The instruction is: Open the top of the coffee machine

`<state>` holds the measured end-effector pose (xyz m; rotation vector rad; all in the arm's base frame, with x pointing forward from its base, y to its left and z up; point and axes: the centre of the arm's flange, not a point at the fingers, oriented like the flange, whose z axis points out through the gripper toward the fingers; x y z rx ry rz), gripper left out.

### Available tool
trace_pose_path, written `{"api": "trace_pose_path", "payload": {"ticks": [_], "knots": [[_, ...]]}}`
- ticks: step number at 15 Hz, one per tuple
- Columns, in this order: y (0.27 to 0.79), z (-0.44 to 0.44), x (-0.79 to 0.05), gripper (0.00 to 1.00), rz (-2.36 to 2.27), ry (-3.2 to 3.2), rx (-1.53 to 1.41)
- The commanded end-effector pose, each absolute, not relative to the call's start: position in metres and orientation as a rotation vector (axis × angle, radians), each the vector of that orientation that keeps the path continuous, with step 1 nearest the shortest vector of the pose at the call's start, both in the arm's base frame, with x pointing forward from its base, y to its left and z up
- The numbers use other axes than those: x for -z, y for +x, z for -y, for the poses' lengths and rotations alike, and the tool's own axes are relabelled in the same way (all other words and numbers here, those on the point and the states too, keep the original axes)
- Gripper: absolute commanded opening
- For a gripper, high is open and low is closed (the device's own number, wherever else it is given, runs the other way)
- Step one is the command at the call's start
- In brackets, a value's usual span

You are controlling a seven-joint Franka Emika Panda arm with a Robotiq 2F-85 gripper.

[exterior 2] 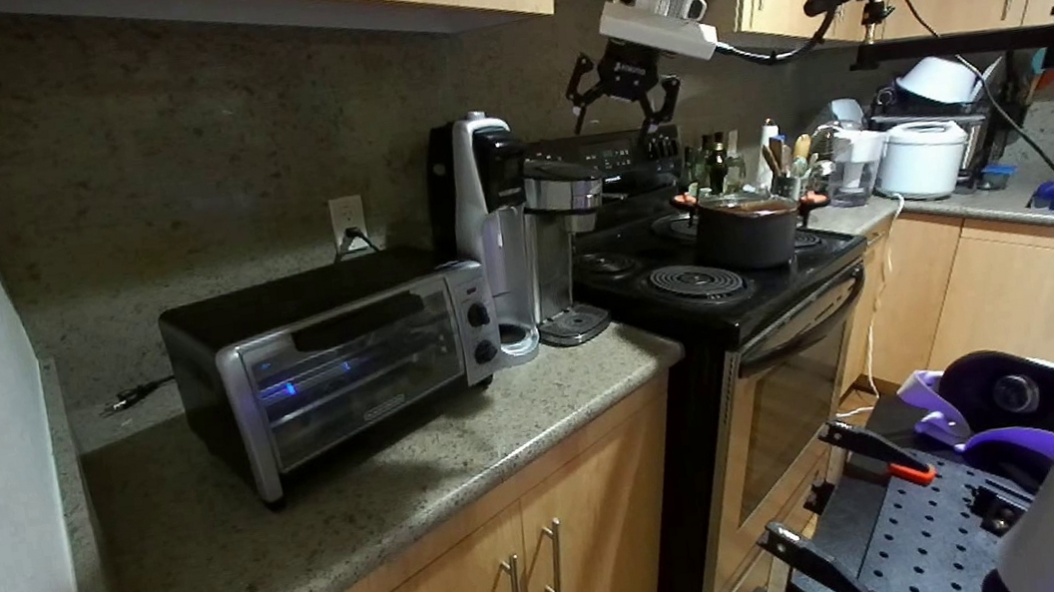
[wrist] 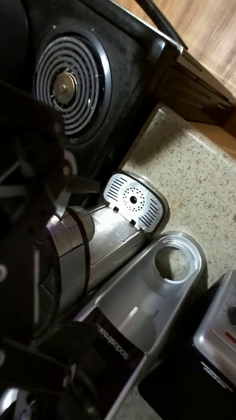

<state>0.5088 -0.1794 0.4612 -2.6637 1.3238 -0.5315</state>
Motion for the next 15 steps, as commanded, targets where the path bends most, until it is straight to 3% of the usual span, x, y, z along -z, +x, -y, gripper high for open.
{"api": "trace_pose_path", "payload": {"ticks": [1,15], "knots": [[0.520,0.200,-0.457,1.00,-1.517,-2.529,0.587],[0.543,0.255,-0.446,1.00,-1.740,-2.278,0.614]]}}
